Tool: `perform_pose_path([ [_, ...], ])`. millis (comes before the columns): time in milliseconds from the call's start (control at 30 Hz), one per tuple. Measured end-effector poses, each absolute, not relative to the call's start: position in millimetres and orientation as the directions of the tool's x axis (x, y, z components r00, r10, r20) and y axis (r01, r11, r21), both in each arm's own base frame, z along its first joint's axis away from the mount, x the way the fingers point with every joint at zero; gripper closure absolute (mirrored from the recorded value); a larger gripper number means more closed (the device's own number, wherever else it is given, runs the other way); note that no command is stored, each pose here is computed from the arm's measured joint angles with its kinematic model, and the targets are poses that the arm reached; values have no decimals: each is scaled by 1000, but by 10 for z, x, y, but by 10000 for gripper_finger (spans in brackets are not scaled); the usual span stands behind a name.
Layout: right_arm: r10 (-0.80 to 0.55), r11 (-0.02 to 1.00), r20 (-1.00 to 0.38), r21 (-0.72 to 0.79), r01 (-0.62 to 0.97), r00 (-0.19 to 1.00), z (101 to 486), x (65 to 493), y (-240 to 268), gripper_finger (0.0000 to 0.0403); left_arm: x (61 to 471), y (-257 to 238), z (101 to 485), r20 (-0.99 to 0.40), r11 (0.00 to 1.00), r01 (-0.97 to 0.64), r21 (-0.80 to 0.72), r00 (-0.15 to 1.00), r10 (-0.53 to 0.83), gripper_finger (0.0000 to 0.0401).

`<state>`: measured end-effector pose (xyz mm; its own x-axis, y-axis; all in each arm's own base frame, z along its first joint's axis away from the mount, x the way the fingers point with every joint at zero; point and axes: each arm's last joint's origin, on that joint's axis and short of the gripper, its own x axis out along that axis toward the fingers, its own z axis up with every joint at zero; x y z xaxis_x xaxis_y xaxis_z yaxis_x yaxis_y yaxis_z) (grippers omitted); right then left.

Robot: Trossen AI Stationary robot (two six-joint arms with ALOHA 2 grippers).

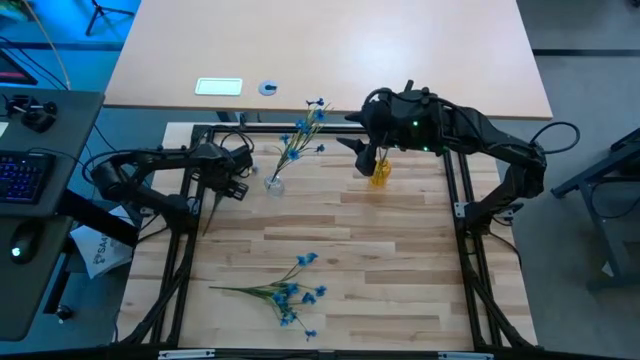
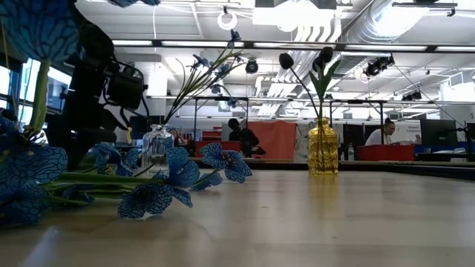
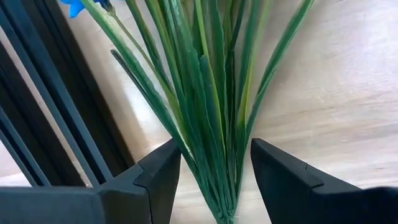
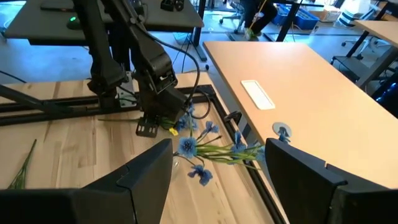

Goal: Sort flowers into vase by color
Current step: Put the top blue flowers into the transparent crystal vase

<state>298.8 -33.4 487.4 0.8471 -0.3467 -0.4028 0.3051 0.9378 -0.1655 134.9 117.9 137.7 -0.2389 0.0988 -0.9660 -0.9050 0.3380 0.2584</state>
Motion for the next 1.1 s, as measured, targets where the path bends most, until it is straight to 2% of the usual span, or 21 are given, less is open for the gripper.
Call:
perform_pose_path([
  [267, -346, 938, -408, -163, 306, 845, 4869, 2987, -334, 151, 1305, 1130, 1510, -975, 332, -918, 218, -191, 111, 215],
  [567, -346, 938, -407, -170, 303, 845, 4869, 2987, -334, 151, 1189, 1038, 1714, -978, 203, -964, 175, -145, 152, 215],
  [800, -346, 938, -412, -171, 301, 843, 4864, 2985, -333, 151, 1231, 1063, 1653, -982, 207, -964, 168, -145, 121, 215],
  [933, -346, 938, -423, -173, 300, 838, 4854, 2980, -333, 151, 1294, 1096, 1578, -989, 243, -960, 137, -120, 81, 215],
  [1100, -345, 938, -423, -164, 304, 838, 4854, 2979, -332, 151, 1309, 1107, 1495, -985, 258, -951, 173, -168, 38, 215],
])
